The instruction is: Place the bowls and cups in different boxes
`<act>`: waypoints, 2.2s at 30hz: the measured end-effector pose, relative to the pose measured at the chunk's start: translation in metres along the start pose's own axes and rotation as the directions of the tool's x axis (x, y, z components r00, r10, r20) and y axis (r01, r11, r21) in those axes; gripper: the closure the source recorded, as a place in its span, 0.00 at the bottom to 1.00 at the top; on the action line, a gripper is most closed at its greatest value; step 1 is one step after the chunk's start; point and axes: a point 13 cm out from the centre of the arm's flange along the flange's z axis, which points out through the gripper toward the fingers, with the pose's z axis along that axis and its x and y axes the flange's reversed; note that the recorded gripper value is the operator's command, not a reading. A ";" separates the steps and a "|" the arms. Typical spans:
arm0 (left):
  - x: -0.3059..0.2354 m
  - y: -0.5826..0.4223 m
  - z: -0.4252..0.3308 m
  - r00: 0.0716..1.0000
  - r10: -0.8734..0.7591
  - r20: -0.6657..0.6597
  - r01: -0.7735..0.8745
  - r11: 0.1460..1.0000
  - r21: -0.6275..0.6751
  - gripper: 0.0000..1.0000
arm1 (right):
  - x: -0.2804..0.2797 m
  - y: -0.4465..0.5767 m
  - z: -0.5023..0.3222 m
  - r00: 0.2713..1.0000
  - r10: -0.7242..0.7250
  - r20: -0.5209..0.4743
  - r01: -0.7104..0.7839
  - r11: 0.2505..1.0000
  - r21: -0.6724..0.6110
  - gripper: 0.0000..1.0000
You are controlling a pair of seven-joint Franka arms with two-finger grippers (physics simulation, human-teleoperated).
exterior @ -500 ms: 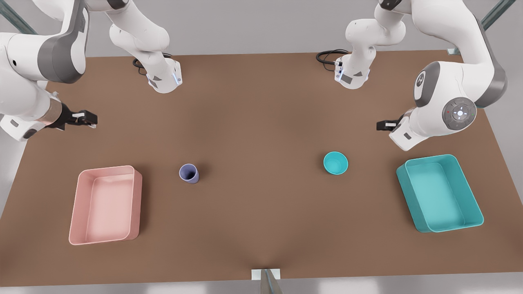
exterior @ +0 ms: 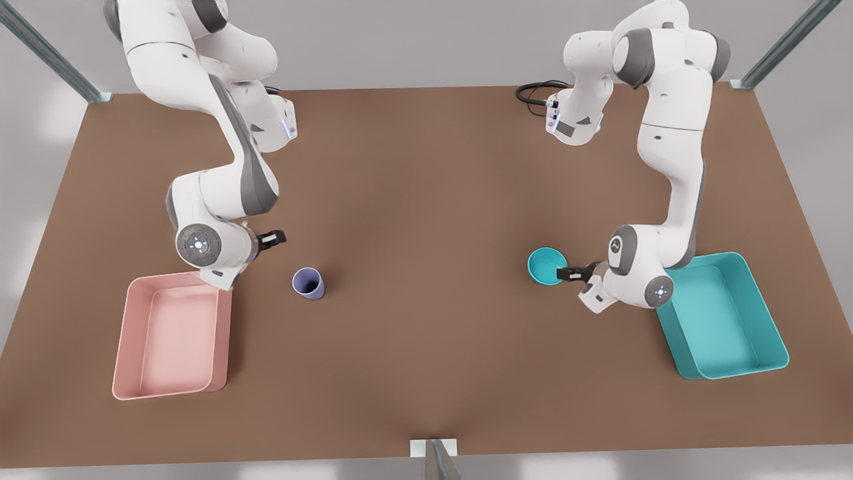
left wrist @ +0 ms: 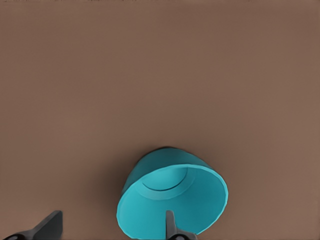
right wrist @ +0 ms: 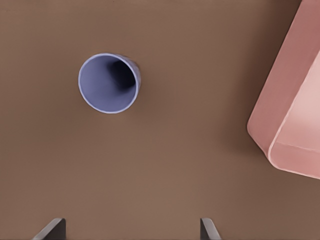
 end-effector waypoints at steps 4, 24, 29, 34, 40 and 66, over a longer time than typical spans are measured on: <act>-0.007 0.001 0.018 0.999 0.030 0.030 -0.030 0.999 0.022 0.00 | -0.044 0.008 0.033 0.995 0.050 0.089 -0.047 0.998 -0.040 0.00; -0.015 0.125 -0.225 0.947 -0.020 0.321 0.023 1.000 -0.008 0.79 | -0.095 0.002 0.128 0.960 0.195 0.199 -0.186 0.981 -0.061 0.00; -0.035 0.294 -0.252 0.909 -0.228 0.349 0.233 0.972 0.030 0.79 | -0.101 -0.003 0.146 0.958 0.215 0.190 -0.207 0.976 -0.064 0.10; -0.035 0.335 -0.173 0.925 -0.284 0.254 0.288 0.957 0.019 0.79 | -0.109 0.000 0.154 0.957 0.221 0.188 -0.213 0.975 -0.067 0.56; -0.048 0.375 -0.139 0.913 -0.301 0.276 0.314 0.950 -0.001 0.79 | -0.116 0.007 0.141 0.954 0.218 0.205 -0.207 0.976 -0.072 0.79; 0.138 0.033 -0.355 0.965 0.185 0.187 -0.116 0.938 -0.328 0.00 | -0.100 -0.329 0.113 0.940 0.198 0.280 -0.171 0.978 -0.118 0.79</act>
